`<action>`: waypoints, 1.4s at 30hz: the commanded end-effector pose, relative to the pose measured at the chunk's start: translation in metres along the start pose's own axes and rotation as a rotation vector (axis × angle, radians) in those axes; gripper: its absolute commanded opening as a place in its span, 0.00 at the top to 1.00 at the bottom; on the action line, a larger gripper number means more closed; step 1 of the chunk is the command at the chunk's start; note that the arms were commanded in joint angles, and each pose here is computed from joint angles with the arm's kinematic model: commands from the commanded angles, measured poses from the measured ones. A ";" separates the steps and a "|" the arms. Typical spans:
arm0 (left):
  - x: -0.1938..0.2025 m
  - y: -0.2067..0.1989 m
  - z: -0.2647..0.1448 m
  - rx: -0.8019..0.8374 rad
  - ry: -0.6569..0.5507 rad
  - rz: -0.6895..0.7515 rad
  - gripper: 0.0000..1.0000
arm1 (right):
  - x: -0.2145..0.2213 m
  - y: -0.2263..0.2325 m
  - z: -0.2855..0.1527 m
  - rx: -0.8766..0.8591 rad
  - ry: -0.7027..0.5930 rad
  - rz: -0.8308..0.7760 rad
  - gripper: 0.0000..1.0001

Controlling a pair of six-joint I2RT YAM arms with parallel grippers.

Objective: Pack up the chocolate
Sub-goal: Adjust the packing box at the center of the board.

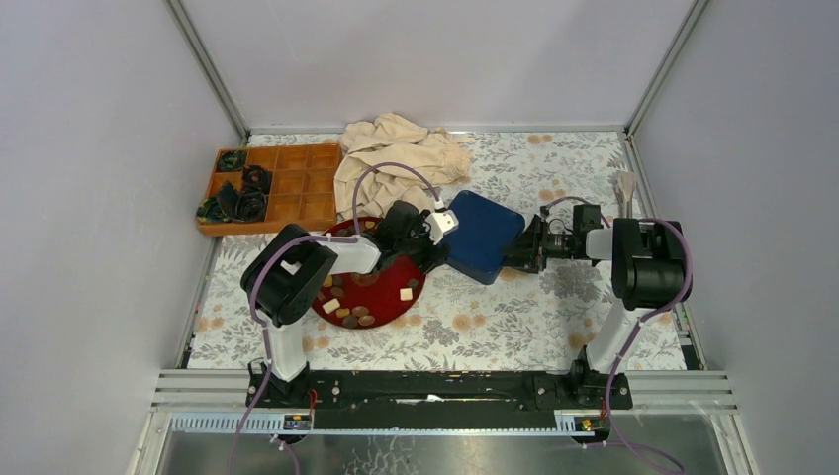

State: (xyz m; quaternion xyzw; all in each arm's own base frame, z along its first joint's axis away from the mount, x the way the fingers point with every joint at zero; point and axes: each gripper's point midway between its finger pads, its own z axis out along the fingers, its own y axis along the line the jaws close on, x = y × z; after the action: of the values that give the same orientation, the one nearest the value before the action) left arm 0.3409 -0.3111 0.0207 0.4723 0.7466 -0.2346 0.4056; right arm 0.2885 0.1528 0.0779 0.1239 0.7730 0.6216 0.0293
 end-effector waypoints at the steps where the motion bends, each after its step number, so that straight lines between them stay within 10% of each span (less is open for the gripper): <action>1: -0.044 -0.063 0.021 0.220 -0.143 0.070 0.26 | 0.033 0.011 0.025 -0.019 0.135 -0.028 0.47; 42: -0.038 -0.059 0.013 0.218 -0.141 0.065 0.23 | 0.043 0.071 0.008 -0.106 0.160 -0.346 0.48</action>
State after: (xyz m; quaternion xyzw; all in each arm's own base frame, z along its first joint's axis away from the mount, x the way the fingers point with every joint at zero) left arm 0.3395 -0.3135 0.0212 0.4665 0.7494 -0.2403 0.4038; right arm 0.2578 0.1697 0.1027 0.0468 0.7880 0.6129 0.0353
